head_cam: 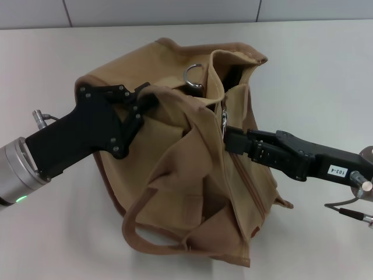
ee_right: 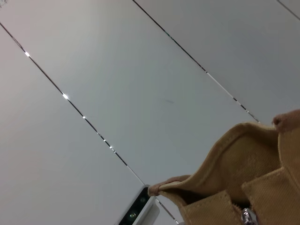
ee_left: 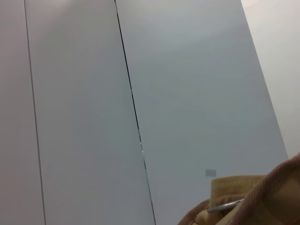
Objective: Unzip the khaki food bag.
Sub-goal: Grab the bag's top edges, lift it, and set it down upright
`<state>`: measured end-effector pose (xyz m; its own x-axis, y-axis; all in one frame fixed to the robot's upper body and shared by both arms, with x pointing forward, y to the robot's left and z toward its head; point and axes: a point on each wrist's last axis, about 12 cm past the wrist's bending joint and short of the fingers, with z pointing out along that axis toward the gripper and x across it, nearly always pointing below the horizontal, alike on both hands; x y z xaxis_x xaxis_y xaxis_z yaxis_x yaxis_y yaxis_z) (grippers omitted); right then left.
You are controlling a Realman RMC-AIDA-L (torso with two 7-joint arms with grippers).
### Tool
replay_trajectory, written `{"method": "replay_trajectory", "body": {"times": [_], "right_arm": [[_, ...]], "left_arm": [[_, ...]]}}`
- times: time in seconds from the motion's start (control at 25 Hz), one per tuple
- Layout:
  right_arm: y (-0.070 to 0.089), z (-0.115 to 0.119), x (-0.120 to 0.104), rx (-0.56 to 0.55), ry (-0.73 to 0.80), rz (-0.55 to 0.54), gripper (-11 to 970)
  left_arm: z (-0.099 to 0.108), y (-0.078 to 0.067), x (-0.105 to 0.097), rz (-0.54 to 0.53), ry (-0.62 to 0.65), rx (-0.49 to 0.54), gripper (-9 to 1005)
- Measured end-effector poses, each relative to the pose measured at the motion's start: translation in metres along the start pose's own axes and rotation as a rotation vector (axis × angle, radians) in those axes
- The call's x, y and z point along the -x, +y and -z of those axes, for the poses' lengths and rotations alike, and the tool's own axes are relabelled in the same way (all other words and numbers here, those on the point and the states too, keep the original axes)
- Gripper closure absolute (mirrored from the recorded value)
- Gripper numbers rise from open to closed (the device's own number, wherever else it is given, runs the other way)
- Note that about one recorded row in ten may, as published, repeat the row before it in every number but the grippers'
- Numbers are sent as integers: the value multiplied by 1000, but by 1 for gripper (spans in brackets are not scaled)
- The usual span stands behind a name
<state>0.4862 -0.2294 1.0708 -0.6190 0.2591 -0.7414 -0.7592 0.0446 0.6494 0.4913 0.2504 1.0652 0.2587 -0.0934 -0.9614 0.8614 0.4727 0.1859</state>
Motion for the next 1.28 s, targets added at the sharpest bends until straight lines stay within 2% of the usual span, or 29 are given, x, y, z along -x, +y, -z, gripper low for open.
{"method": "replay_trajectory", "body": {"times": [0.32,0.8,1.0,1.16,1.28], "right_arm": [[2,4,-3,-7,-11,-49,661],[-7,17,-3,-121,-41,-144,657],[-8,23,-3,-155,-42,-140,655],[-8,17,-3,-130,-5,-125,653],[-8,12,-3,-117,10,-119,527]], "left_arm": [[1,0,0,0,2,1,948],[2,1,0,-4,5,3,949],[3,0,0,0,6,6,948],[3,-1,-1,2,6,6,949],[1,-1,-1,2,5,0,949]]}}
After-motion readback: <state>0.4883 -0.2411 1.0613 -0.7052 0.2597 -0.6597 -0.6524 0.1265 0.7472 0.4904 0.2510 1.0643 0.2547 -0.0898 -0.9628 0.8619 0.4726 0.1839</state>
